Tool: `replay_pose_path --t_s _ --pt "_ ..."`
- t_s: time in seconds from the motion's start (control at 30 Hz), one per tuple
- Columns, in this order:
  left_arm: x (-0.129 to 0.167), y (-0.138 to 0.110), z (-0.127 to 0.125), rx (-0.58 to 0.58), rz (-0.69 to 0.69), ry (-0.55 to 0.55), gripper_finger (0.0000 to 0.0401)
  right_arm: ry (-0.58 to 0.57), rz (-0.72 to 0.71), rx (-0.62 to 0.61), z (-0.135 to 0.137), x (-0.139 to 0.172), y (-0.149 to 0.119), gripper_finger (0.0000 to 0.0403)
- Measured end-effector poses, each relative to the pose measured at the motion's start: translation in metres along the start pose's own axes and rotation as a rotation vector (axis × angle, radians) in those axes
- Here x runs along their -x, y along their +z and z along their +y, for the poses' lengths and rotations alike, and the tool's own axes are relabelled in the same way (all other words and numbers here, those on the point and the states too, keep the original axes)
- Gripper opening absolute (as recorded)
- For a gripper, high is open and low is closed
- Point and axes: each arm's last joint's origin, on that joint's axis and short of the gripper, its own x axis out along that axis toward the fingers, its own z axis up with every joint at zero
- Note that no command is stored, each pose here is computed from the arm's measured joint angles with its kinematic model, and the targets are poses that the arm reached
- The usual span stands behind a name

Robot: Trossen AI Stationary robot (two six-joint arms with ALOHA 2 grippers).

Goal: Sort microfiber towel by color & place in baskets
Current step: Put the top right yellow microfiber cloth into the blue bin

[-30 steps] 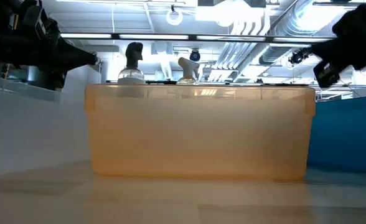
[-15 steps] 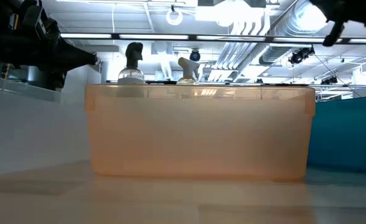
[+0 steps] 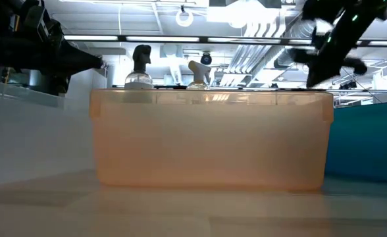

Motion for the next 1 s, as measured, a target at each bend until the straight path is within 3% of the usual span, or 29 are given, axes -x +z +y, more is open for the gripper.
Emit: replay_pose_path --t_s 0.27,0.37,0.57,0.7,0.8,0.87,1.0 --pt "0.000 0.000 0.000 0.000 0.000 0.000 0.0001 -0.284 0.224 -0.217 -0.014 -0.046 -0.011 0.0188" --pt "0.000 0.000 0.000 0.000 0.000 0.000 0.0000 -0.329 0.272 -0.292 -0.014 -0.060 -0.014 0.0239" --pt "0.000 0.000 0.000 0.000 0.000 0.000 0.0000 -0.388 0.336 -0.355 -0.010 -0.086 -0.022 0.0265" --pt "0.000 0.000 0.000 0.000 -0.001 0.000 0.0000 -0.428 0.371 -0.353 -0.009 -0.096 -0.028 0.0264" --pt "0.000 0.000 0.000 0.000 0.000 0.000 0.0000 -0.440 0.384 -0.344 -0.008 -0.100 -0.031 0.0237" --pt "0.000 0.000 0.000 0.000 -0.001 0.000 0.0000 -0.430 0.395 -0.327 -0.007 -0.100 -0.032 0.0190" --pt "0.000 0.000 0.000 0.000 0.000 0.000 0.0000 -0.379 0.406 -0.237 -0.005 -0.095 -0.031 0.0036"
